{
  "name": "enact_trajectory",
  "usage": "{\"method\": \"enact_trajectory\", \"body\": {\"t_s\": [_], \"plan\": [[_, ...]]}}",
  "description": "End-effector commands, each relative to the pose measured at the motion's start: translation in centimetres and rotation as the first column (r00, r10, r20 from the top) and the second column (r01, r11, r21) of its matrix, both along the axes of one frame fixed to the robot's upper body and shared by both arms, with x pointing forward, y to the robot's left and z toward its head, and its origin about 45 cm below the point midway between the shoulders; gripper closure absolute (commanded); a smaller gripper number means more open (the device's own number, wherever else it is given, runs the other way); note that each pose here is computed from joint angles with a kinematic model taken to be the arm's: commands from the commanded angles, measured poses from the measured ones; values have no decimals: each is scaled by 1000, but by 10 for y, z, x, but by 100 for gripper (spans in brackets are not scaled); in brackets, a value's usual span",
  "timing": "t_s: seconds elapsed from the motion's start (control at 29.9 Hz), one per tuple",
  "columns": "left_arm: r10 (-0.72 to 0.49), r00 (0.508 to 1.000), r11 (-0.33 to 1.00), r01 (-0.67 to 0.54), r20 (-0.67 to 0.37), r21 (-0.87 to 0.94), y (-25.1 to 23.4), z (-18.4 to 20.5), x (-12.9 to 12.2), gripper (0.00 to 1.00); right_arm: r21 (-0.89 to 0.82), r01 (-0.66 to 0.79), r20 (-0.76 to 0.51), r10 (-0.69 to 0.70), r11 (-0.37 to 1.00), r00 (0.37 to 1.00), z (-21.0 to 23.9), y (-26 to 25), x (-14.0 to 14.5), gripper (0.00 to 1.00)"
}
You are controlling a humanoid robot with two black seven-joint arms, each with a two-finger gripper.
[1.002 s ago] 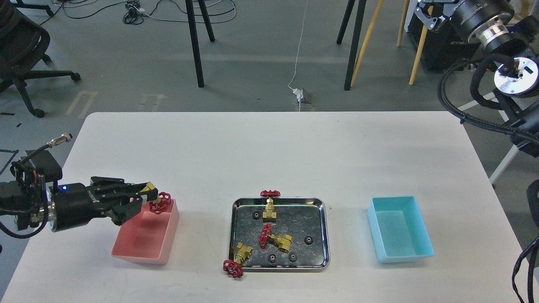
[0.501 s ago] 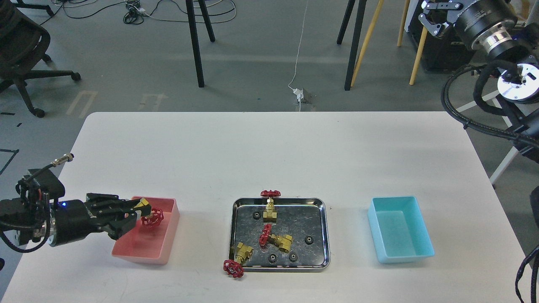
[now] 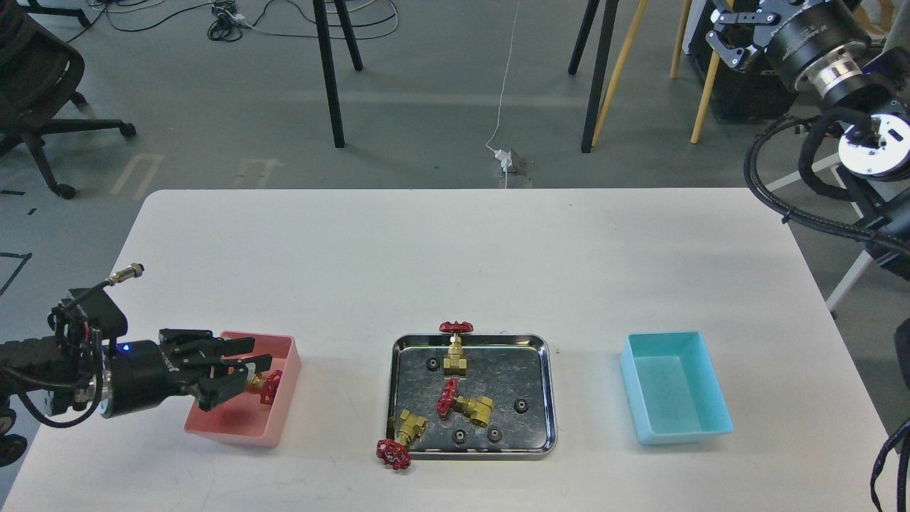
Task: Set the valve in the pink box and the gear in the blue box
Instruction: 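Open the left gripper to drop the valve into the pink box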
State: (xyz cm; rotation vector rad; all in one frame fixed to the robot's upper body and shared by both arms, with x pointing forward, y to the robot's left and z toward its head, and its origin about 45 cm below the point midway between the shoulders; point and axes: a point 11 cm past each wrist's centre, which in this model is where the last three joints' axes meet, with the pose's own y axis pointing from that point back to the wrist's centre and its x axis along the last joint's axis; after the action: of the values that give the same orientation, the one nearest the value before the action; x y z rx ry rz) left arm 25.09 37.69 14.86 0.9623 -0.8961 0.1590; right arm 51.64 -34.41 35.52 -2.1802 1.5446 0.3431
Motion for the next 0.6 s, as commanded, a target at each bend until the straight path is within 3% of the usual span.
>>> {"method": "enact_trajectory", "body": {"t_s": [0.0, 0.13, 0.27, 0.43, 0.57], "plan": [[23, 1000, 1000, -23, 21, -5, 4, 6, 4, 28, -15, -7, -4, 7, 1000, 1000, -1, 2, 0, 1], [78, 992, 995, -70, 102, -77, -3, 27, 28, 25, -81, -81, -18, 80, 993, 997, -6, 26, -2, 1], [240, 960, 947, -199, 143, -252, -15, 57, 62, 25, -348, -239, -88, 223, 906, 971, -24, 70, -9, 1], [374, 924, 770, -265, 74, -580, -70, 107, 115, 25, -726, -388, -176, 393, 567, 903, -40, 119, -25, 1], [381, 918, 467, -291, -106, -835, -122, 162, 152, 23, -891, -399, -262, 473, 215, 841, -48, 144, -40, 1]]}}
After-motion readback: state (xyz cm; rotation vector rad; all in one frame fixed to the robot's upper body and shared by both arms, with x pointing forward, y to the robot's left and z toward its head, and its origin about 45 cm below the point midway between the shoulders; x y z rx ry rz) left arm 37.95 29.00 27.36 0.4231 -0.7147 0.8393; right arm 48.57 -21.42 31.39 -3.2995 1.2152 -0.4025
